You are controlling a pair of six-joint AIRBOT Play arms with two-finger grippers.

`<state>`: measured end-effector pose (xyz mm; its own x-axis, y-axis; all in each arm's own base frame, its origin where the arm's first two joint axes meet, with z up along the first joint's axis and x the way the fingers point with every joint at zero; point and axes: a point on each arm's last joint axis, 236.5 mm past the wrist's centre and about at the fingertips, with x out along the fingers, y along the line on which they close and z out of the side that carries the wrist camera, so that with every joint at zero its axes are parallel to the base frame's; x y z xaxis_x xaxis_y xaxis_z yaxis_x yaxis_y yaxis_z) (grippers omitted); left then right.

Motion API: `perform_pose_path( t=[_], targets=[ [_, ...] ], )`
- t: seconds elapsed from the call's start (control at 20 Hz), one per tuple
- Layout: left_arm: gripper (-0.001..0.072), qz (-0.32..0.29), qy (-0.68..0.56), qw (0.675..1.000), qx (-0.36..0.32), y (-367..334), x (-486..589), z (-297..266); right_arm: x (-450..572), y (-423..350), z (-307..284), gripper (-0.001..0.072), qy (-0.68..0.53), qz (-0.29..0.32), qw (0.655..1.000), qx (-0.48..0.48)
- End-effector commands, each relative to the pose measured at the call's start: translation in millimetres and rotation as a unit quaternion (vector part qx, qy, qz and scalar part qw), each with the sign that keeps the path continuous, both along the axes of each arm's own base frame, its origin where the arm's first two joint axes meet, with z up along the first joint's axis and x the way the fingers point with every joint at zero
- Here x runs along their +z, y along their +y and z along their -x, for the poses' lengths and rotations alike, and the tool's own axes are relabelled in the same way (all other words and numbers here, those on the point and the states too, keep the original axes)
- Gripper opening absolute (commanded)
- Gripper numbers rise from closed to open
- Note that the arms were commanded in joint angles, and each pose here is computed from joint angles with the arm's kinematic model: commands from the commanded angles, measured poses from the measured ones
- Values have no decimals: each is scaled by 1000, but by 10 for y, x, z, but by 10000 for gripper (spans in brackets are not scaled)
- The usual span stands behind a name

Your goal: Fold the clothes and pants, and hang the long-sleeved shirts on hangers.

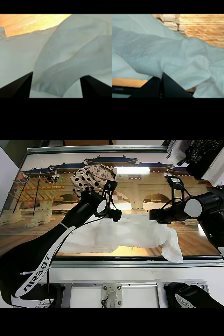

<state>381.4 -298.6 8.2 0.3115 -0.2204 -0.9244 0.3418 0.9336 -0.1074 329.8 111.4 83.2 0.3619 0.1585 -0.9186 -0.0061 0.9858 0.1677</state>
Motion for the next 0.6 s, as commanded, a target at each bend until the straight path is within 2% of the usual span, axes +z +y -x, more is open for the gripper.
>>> perform_pose_path(
  t=[0.0,0.3,0.5,0.55],
  targets=[
    [611,-3,8,999,40,145,-135,-239,1,3,4,11,0,0,1000,1],
    [611,-7,21,997,71,288,-246,-329,0,4,3,11,0,0,1000,1],
    [608,-10,25,997,67,268,-255,-287,-1,4,4,11,0,0,1000,1],
    [450,-15,31,997,67,287,-265,-258,-2,2,7,11,1,0,1000,1]
  ],
)
